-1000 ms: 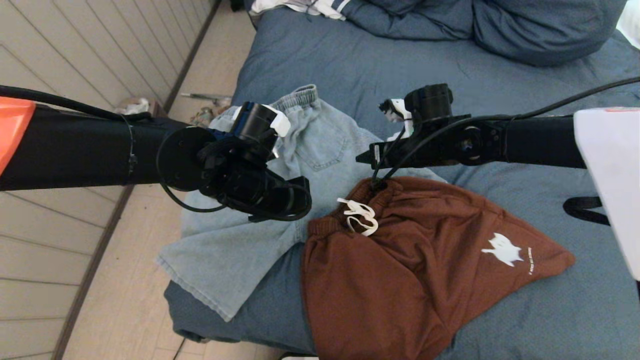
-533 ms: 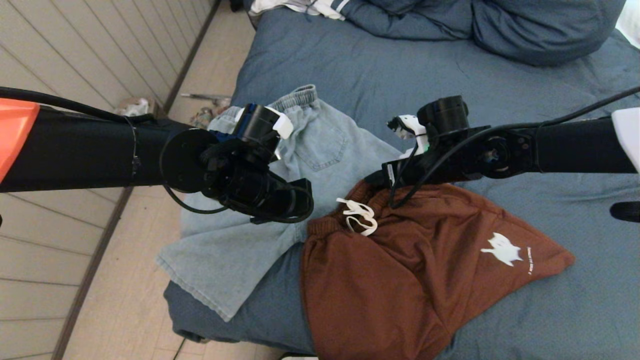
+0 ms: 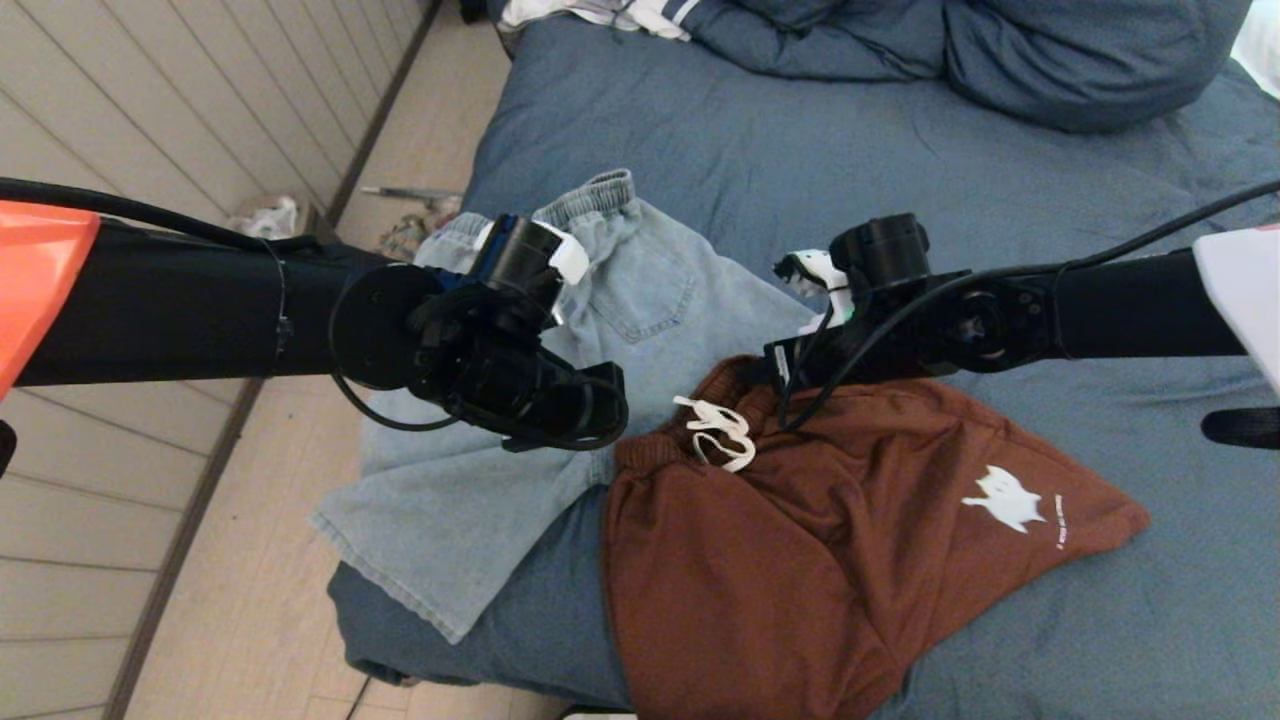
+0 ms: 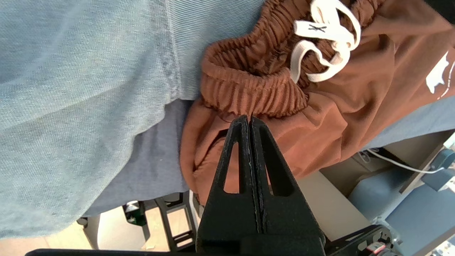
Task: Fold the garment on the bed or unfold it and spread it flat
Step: Unford the brown shorts
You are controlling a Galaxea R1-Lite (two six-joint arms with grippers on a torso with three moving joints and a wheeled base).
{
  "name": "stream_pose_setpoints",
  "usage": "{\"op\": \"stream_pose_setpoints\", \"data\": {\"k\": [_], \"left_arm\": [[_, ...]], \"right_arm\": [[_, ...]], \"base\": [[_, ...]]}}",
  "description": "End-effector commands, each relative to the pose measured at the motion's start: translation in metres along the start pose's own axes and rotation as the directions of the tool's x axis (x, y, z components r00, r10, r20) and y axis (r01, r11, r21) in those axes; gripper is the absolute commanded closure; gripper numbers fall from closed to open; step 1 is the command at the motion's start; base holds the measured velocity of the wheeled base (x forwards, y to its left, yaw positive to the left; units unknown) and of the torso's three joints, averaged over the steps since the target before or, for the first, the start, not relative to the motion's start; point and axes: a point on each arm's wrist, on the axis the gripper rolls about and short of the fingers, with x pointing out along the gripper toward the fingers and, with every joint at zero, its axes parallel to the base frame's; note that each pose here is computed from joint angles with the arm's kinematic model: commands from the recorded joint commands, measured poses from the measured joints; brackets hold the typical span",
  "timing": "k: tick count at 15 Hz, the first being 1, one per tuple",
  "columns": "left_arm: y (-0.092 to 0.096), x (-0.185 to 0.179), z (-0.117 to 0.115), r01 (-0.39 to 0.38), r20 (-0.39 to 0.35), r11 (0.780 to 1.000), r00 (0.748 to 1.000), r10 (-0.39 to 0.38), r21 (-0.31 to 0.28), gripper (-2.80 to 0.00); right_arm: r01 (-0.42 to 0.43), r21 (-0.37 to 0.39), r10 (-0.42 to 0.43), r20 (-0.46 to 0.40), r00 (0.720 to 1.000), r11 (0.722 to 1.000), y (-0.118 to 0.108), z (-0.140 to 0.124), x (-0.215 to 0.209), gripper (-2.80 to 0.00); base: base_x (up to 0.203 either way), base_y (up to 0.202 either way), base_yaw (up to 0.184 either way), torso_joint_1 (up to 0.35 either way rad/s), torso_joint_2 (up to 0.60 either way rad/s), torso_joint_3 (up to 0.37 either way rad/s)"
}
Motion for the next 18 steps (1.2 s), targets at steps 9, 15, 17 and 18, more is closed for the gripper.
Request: {"op": "stream_pose_setpoints", "data": {"k": [9,15,17,18], "left_arm": [[-0.002,0.007,-0.004,-0.001,-0.022,1.0,1.0,0.001,0.002,0.0],[-0.005,0.005,-0.004,0.002,-0.004,1.0,1.0,-0.002,0.012,0.0],[-0.007,-0.002,-0.001,0.024,0.035,1.0,0.999,-0.025,0.016,0.0],[-0.009,0.0,0.002,0.038,0.055,0.999,0.998,-0.04,0.021,0.0]], "right_arm": [[0.014,-0.012,-0.012,0.168,0.986,1.0,0.0,0.041,0.001,0.0],[0.19,0.045,-0.194,0.329,0.924,0.981,-0.023,0.07,0.001,0.0],[0.239,0.068,-0.248,0.326,0.912,0.969,-0.035,0.068,0.005,0.0],[0.238,0.072,-0.249,0.318,0.915,0.969,-0.036,0.067,0.006,0.0]], "base": [[0.0,0.0,0.0,0.0,0.0,0.0],[0.0,0.0,0.0,0.0,0.0,0.0],[0.0,0.0,0.0,0.0,0.0,0.0],[0.0,0.0,0.0,0.0,0.0,0.0]]}}
